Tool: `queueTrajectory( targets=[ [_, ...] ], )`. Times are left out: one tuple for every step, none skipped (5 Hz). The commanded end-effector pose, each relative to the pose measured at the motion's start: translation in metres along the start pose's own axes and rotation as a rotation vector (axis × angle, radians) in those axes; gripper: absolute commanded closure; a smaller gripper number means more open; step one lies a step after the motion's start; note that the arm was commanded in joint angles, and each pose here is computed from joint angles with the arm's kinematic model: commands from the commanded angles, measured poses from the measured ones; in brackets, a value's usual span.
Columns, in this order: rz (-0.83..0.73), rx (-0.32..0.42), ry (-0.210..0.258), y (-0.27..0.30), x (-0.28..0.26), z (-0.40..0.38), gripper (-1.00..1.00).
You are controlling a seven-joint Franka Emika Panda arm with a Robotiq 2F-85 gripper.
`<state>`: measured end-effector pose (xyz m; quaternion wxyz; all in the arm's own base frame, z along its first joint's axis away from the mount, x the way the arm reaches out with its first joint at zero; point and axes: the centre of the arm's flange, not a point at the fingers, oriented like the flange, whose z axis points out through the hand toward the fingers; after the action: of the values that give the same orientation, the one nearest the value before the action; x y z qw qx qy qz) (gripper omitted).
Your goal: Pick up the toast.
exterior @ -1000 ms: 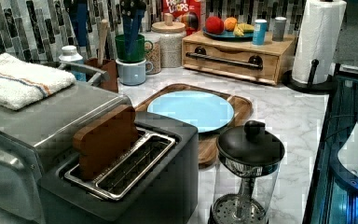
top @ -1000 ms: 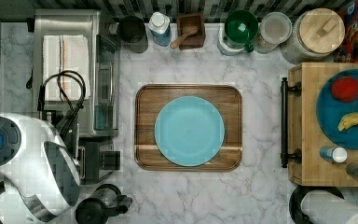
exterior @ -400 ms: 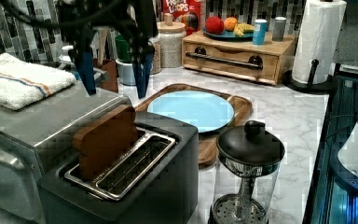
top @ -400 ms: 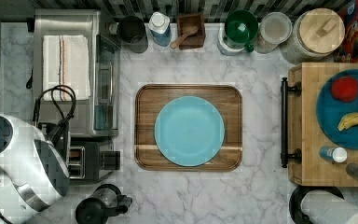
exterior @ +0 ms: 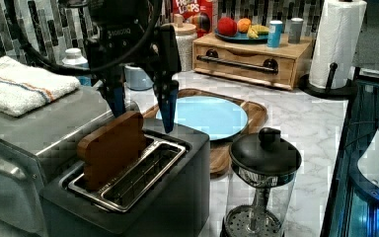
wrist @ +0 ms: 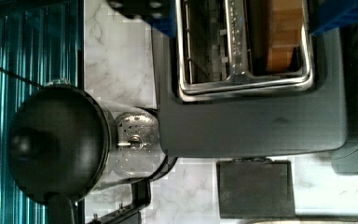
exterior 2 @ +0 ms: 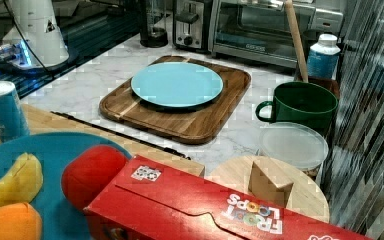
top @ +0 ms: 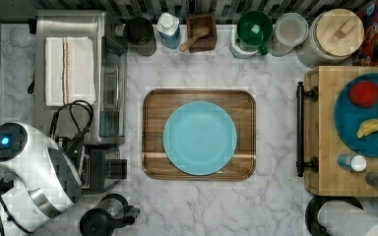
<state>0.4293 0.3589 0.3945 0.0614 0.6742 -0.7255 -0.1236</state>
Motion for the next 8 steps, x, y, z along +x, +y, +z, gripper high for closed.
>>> queueTrajectory(
  targets=[
    [-0.030,0.126,-0.091,0.036,-0.056,-0.032,1.00],
    [-0.042,0.177,-0.100,0.038,-0.053,-0.038,1.00],
    [-0.062,0.217,-0.108,0.036,-0.046,-0.034,1.00],
    [-0.087,0.241,-0.096,0.032,-0.037,-0.039,1.00],
    [-0.116,0.306,-0.138,0.032,-0.019,-0.066,1.00],
    [-0.087,0.314,-0.185,0.017,0.002,-0.103,1.00],
    [-0.069,0.311,-0.238,-0.002,0.027,-0.135,1.00],
    [-0.056,0.300,-0.261,-0.018,0.050,-0.171,1.00]
  ],
)
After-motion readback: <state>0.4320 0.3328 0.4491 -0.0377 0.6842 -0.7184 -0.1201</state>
